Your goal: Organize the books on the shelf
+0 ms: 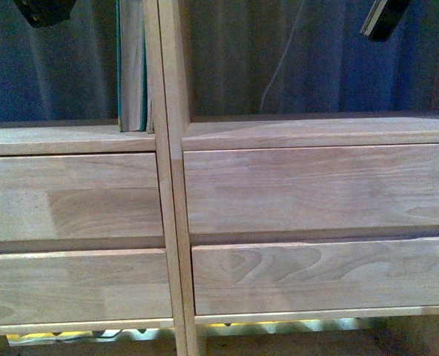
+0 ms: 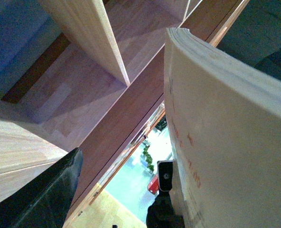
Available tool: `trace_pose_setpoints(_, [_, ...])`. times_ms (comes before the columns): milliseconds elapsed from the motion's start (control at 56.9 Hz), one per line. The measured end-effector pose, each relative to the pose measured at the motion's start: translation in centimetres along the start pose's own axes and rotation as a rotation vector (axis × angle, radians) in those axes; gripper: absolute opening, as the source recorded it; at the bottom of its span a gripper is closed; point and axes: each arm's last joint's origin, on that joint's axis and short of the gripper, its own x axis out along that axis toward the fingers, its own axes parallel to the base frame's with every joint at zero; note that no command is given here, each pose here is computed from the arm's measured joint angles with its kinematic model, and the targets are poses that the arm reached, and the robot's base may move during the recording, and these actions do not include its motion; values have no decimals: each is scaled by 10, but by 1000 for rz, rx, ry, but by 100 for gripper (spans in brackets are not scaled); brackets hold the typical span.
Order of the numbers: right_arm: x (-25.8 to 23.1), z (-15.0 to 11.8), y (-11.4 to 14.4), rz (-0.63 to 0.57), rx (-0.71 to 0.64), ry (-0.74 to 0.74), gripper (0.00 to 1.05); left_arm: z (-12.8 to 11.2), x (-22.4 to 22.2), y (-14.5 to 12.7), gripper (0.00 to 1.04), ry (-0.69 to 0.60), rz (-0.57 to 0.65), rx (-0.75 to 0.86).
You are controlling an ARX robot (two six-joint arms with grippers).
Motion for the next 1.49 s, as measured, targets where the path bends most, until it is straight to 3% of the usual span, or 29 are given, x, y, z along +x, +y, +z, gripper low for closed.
trace_pose_setpoints(70, [0, -3, 1, -6, -6, 15, 7, -1, 2, 0, 93, 1, -3, -5])
trace_pose_setpoints(562, [-2, -7, -3, -52, -48, 7, 7, -9, 28, 9, 17, -12, -47, -77])
trace_pose_setpoints(667, [-3, -5, -1, -59, -68, -3, 9, -10, 37, 11, 17, -5, -68, -77])
trace_pose_setpoints(826, [-5, -4, 0, -90, -65, 2, 44, -11, 43, 14, 17, -2, -78, -92])
trace_pose_setpoints(1177, [-27, 20, 1, -146, -132, -71, 96, -9, 41, 14, 17, -5, -73, -88])
trace_pose_setpoints(1300, [-46, 35, 3, -183, -175, -108, 98, 35, 24, 7, 17, -146, 6, -16])
trace_pose_setpoints(1388, [-64, 44, 1, -233, -200, -133, 98, 76, -5, -16, 17, -283, 130, 118])
trace_pose_setpoints(1493, [-88, 53, -1, -324, -234, -177, 98, 94, -22, -38, 17, -335, 279, 269])
